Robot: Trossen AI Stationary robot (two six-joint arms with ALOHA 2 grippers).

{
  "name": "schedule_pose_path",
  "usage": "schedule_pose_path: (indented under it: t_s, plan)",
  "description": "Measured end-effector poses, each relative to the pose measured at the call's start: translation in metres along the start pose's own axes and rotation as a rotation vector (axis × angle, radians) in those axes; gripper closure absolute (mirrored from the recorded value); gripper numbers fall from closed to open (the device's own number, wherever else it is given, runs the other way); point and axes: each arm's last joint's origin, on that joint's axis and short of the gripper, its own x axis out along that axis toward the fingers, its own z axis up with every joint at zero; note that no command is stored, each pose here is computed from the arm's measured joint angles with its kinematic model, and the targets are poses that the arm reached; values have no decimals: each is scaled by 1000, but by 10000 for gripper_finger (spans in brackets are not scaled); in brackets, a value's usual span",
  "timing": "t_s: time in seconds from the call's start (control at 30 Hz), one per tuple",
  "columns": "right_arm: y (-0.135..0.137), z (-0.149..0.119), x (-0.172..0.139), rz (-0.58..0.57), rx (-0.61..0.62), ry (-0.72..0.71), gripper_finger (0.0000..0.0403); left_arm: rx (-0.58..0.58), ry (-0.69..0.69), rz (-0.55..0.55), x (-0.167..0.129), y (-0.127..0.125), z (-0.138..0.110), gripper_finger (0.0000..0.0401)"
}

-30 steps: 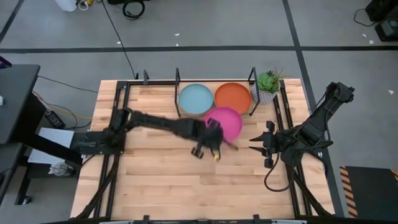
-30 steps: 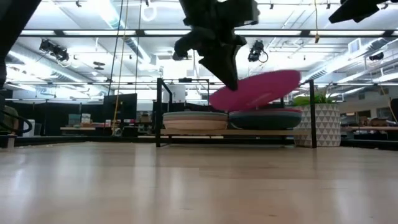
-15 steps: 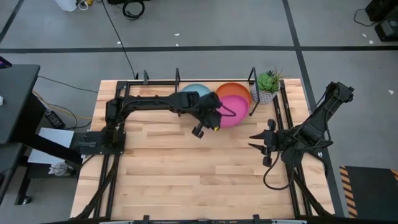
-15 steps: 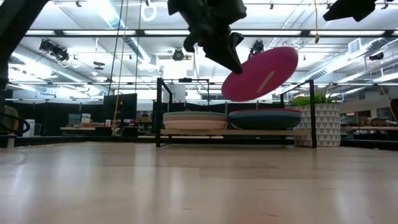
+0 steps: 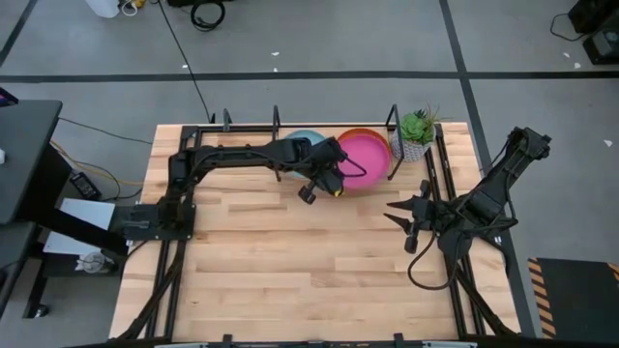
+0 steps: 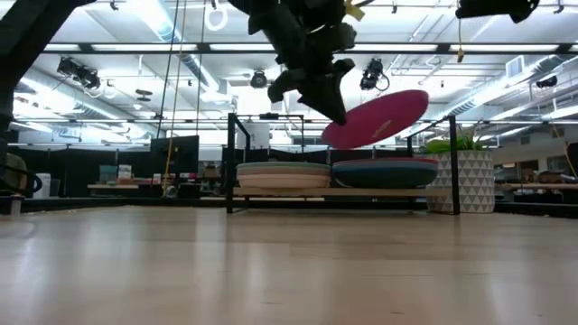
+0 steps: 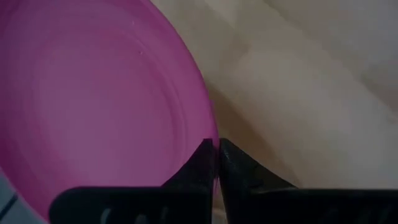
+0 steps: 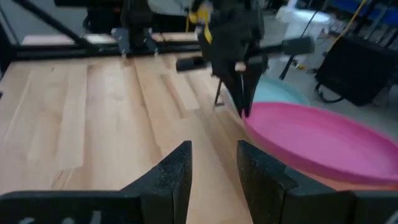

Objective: Place and stack plates onto a shelf
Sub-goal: Stack the pink plate on top of the orange plate on the shelf, then return to Home Position

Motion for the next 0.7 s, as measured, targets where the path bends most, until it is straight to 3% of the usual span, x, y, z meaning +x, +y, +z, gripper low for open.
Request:
schedule_pose_path:
  t_s: [0.33, 0.47, 0.7]
  plan:
    - [2, 8, 4, 19, -33, -28, 270, 61, -39, 119, 37, 20, -21, 369]
    - [2, 7, 4, 32, -39, -18, 270, 106, 5, 104, 51, 19, -30, 354]
    - [3, 7, 4, 42, -40, -11, 270, -5, 59, 125, 51, 19, -32, 338]
